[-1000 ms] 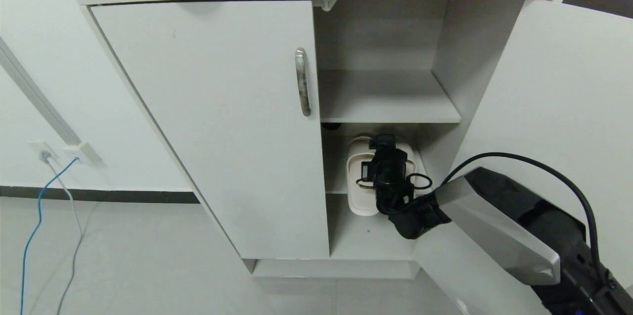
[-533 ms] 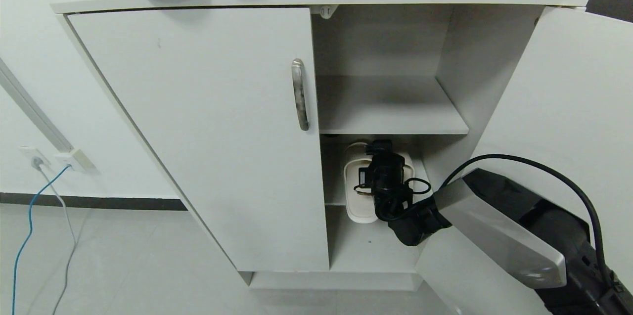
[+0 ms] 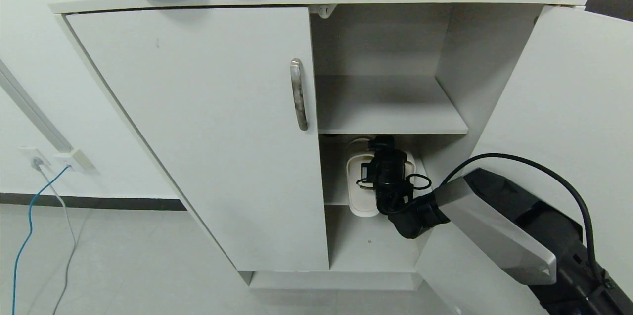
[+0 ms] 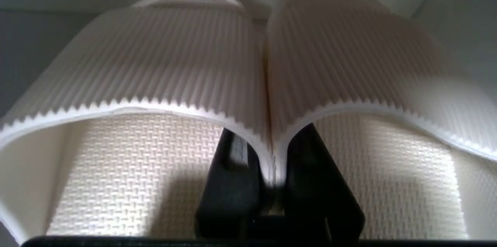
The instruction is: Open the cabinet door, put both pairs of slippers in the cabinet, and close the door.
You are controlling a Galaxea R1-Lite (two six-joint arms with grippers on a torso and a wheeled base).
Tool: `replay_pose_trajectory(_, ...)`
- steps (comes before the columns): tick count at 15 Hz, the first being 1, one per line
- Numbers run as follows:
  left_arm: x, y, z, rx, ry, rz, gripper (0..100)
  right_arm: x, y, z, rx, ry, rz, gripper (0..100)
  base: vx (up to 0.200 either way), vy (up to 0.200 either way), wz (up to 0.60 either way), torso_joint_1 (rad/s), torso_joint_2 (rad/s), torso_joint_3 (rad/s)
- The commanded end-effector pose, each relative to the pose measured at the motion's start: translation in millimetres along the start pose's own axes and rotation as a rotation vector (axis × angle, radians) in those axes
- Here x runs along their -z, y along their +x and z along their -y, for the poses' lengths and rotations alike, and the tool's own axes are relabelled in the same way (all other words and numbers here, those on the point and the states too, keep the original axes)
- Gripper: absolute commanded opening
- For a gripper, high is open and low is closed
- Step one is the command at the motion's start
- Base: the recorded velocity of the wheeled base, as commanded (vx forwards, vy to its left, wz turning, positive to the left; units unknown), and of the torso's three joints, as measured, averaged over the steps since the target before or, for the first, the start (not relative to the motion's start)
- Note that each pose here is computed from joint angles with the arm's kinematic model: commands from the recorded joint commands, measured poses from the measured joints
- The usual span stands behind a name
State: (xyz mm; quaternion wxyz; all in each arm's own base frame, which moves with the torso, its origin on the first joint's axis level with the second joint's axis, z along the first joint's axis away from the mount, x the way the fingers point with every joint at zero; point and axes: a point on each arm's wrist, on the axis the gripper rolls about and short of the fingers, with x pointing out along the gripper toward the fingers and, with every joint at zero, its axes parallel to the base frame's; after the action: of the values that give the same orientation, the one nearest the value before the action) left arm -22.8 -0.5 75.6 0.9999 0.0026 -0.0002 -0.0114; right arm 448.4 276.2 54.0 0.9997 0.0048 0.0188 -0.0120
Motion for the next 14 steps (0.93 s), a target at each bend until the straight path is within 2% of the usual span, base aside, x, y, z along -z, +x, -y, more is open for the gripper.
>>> replay_pose_trajectory(1,0.1,0,0.0,0.0,0.001,-0.002,0,6,5,0,0.004,0.0,-0.001,0,0.0,0.0,0.0,0.0,0.0,0.0)
replay_pose_trajectory(7,0.1,0,0.0,0.0,-0.001,-0.002,0,14,11,2,0.012,-0.006,-0.01,0,0.0,0.0,0.0,0.0,0.0,0.0)
replay_pose_trajectory(8,0.1,0,0.0,0.0,-0.001,-0.002,0,13,11,1,0.012,-0.005,-0.009,100,0.0,0.0,0.0,0.0,0.0,0.0)
replay_pose_trajectory(14,0.1,0,0.0,0.0,-0.001,-0.002,0,3,-5,7,0.012,-0.014,-0.032,100,0.0,0.0,0.0,0.0,0.0,0.0)
